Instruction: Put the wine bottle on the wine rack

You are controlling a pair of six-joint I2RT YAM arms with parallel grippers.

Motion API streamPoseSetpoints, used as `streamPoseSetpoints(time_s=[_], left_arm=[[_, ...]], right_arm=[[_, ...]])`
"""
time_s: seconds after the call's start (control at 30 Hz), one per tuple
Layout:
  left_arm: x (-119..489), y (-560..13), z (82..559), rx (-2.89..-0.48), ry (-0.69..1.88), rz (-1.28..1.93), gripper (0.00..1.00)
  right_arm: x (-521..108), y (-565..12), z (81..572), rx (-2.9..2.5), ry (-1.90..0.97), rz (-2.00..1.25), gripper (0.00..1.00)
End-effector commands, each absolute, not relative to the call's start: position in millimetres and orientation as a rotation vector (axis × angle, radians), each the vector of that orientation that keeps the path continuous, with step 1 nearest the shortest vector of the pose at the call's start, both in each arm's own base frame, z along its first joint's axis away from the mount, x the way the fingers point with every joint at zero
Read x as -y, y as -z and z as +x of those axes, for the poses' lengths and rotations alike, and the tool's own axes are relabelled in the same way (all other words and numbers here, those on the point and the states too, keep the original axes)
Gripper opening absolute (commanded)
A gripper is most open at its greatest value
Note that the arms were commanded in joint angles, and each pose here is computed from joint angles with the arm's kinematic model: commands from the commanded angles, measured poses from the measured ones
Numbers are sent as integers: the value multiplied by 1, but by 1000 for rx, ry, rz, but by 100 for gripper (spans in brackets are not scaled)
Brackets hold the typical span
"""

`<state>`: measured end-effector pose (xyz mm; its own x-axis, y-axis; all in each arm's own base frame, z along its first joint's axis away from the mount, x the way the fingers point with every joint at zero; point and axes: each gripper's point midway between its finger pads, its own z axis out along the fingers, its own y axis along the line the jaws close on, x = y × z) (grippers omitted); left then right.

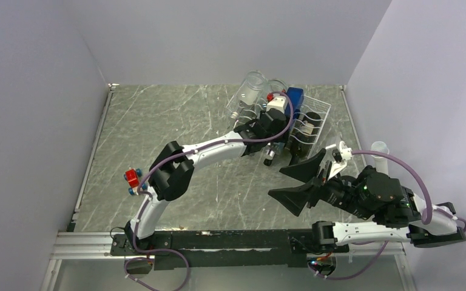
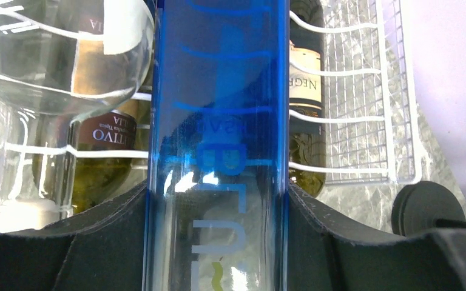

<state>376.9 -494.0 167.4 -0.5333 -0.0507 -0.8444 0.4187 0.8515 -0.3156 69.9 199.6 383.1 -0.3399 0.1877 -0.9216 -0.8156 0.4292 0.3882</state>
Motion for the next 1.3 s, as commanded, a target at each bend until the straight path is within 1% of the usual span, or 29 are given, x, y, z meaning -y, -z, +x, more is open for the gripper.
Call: streamPoseSetpoints(time_s=[0.0,0.1,0.13,0.3,0.37,0.4,0.43,0.53,0.67,0.73,0.97,1.13,1.27], left_arm=[[504,-275,409,-1790,754,112,1],[505,-266,412,-1826,726,130,2],[506,-263,413,-1833,721,138,5],[509,-254,408,-1864,734,175,12],[509,-249,407,-1876,728,178,18],[509,-247,408,-1880,721,177,24],[509,-246,409,-1881,715,175,34],[508,-244,411,-1874,687,179,49],[502,-249,411,-1851,669,171,76],[500,-252,409,-1837,666,177,84],[494,-262,407,-1821,650,191,99],[478,-287,397,-1804,675,155,99],[451,-312,376,-1787,705,121,99]], right_arm=[[-204,-378,66,-1606,-1172,-574,93],[-205,-378,65,-1611,-1173,-576,93],[-204,-378,65,-1611,-1172,-575,93],[-204,-377,66,-1610,-1173,-570,93],[-205,-377,66,-1611,-1170,-569,93],[-205,-377,66,-1611,-1169,-570,93],[-205,-377,66,-1613,-1166,-571,93],[-206,-375,67,-1626,-1159,-571,95],[-203,-374,68,-1636,-1151,-557,96],[-202,-374,70,-1639,-1146,-550,97],[-199,-379,72,-1636,-1132,-544,97],[-193,-384,74,-1641,-1119,-532,97],[-182,-380,85,-1678,-1029,-500,97]])
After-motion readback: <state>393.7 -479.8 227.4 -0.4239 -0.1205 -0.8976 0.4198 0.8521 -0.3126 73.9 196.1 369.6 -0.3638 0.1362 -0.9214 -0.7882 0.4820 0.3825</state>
